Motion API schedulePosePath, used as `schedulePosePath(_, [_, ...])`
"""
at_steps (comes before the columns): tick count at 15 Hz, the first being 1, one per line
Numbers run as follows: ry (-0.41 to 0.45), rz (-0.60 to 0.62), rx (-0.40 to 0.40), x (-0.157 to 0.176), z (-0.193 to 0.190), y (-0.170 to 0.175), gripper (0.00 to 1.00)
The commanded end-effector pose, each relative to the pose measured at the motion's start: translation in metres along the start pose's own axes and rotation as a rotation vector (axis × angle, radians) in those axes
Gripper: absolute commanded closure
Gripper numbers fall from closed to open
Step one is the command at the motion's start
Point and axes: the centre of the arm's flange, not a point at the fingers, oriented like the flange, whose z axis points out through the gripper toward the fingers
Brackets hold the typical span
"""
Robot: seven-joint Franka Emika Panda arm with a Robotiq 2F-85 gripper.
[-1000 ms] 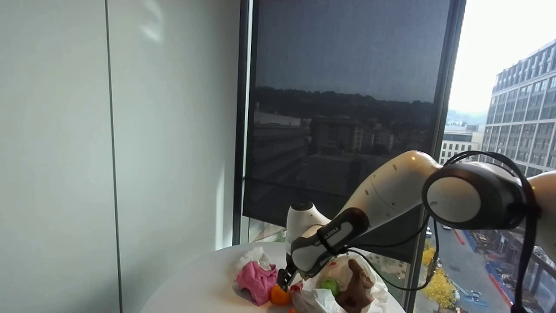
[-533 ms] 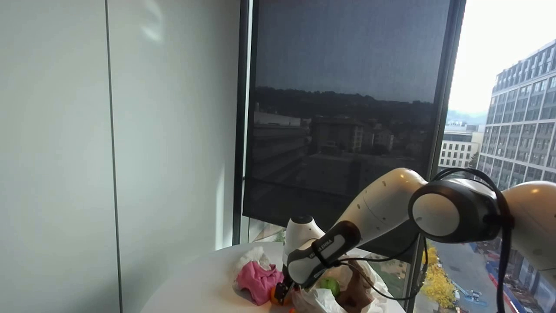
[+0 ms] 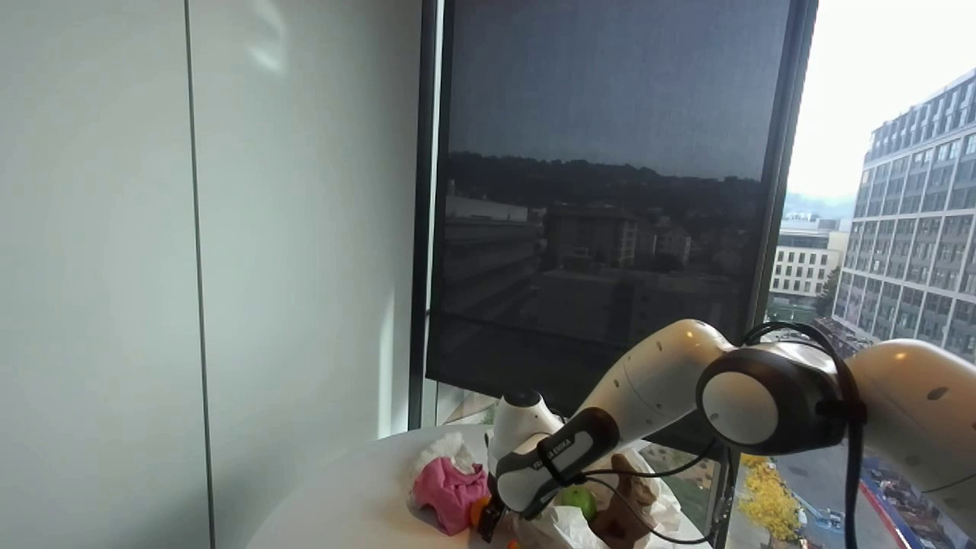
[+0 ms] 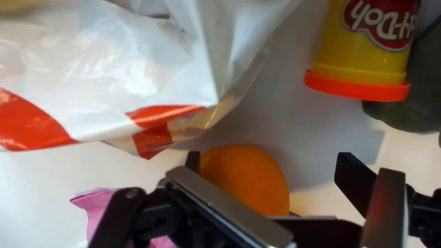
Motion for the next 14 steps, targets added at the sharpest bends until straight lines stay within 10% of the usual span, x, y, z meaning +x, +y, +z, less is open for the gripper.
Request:
schedulePosePath(1, [0.038,-0.091,-0.038,0.017,0.013,0.01,0.0])
schedulePosePath(7, [0.039,-0.135,-0.04,0.016,0.032,0.011,0.0])
schedulePosePath(8, [0.046,-0.133,-0.037,0.017,0.034,0.011,0.25])
schedulePosePath(14, [0.076,-0.133,-0.084,0.027,0.0,0.013,0.45])
